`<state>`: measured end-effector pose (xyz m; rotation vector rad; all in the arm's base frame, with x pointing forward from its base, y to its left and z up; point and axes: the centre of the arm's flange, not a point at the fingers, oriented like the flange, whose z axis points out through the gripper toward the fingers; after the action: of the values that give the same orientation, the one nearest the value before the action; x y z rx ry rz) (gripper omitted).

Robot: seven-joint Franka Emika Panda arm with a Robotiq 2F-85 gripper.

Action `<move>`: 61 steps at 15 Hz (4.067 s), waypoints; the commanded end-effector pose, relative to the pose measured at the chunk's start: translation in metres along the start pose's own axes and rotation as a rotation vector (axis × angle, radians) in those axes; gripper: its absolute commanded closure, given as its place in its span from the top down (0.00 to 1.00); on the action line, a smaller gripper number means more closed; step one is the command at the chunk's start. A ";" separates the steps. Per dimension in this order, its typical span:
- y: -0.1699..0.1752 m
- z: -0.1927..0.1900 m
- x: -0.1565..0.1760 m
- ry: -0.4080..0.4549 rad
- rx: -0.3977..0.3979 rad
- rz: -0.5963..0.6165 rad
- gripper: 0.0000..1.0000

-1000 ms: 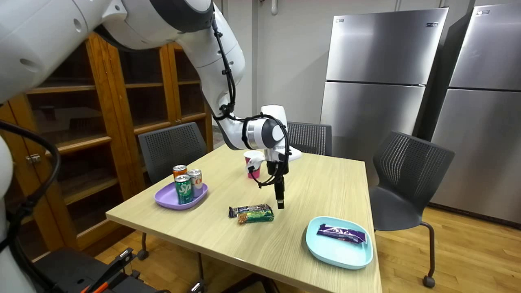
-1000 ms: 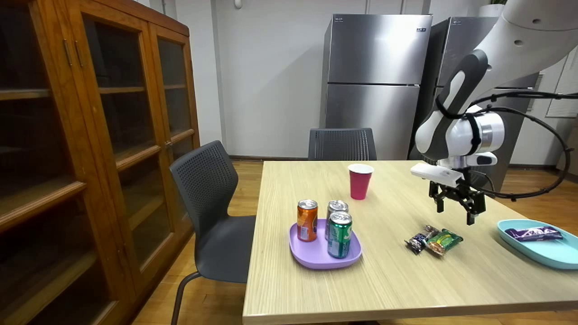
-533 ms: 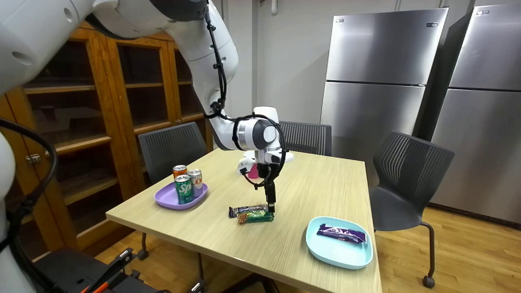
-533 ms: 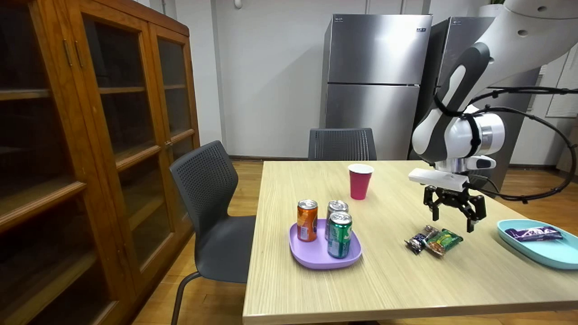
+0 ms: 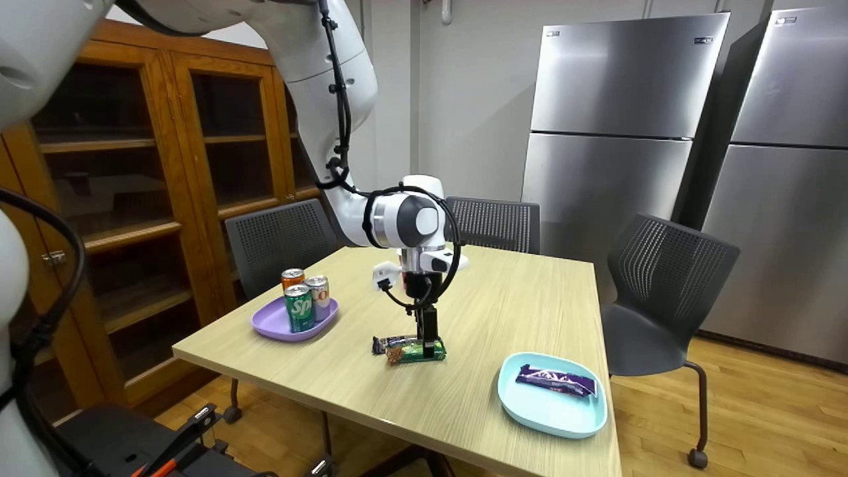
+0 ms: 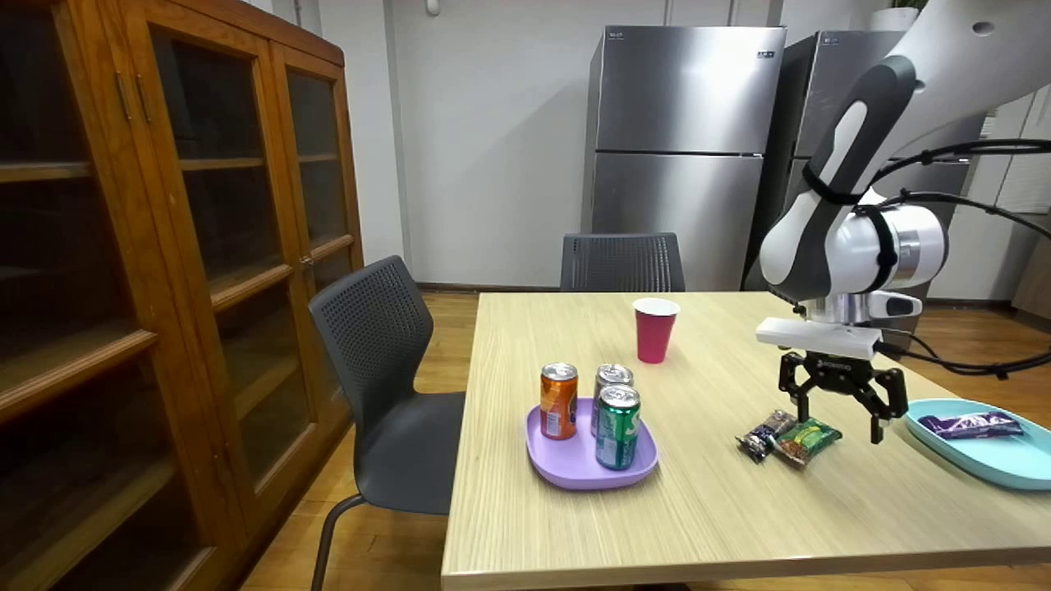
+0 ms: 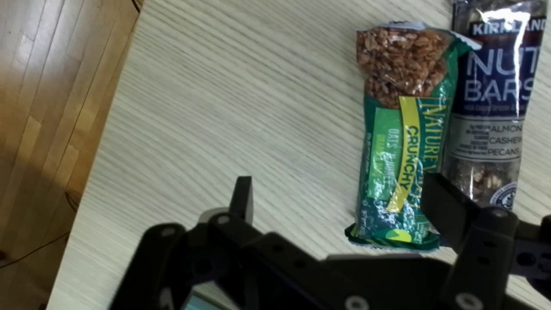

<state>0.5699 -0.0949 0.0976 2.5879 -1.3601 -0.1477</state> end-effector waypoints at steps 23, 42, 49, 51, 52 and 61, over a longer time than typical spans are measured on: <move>-0.008 0.018 -0.006 -0.035 0.089 0.082 1.00; -0.008 0.023 0.006 -0.048 0.114 0.121 0.12; -0.006 0.010 0.004 -0.028 0.133 0.110 0.12; -0.005 0.001 0.004 -0.003 0.148 0.109 0.12; -0.004 -0.004 0.004 0.012 0.158 0.109 0.12; 0.014 -0.042 0.022 0.106 0.221 0.177 0.12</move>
<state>0.5914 -0.1097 0.1185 2.6125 -1.6043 0.1264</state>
